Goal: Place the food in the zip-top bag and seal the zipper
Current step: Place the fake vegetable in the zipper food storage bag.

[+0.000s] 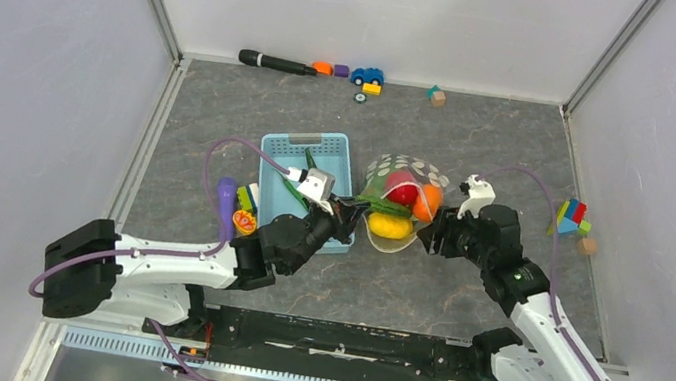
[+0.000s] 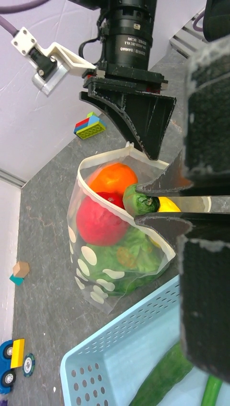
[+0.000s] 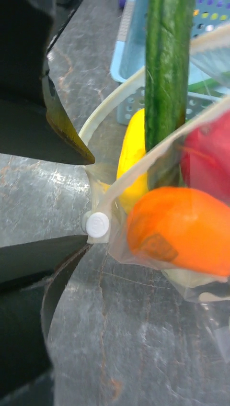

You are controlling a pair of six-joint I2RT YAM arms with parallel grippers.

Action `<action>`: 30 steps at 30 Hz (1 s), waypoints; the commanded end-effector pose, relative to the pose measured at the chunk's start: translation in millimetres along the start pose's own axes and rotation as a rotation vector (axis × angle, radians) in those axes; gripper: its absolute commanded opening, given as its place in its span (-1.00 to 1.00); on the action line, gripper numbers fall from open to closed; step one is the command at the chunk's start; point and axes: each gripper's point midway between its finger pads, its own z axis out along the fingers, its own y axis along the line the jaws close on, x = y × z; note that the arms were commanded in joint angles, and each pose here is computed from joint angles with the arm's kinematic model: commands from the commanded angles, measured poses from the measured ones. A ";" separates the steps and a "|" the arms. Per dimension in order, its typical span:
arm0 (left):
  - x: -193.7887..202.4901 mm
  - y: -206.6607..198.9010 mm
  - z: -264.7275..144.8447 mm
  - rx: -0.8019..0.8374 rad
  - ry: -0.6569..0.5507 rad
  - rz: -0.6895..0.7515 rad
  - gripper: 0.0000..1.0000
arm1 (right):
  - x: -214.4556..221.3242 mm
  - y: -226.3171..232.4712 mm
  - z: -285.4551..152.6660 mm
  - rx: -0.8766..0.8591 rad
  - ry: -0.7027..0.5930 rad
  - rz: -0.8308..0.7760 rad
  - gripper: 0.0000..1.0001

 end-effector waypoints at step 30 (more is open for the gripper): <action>-73.2 -9.7 3.9 -0.001 -0.269 -0.009 -0.96 | -48.1 20.6 17.8 -0.026 -0.210 0.458 -1.00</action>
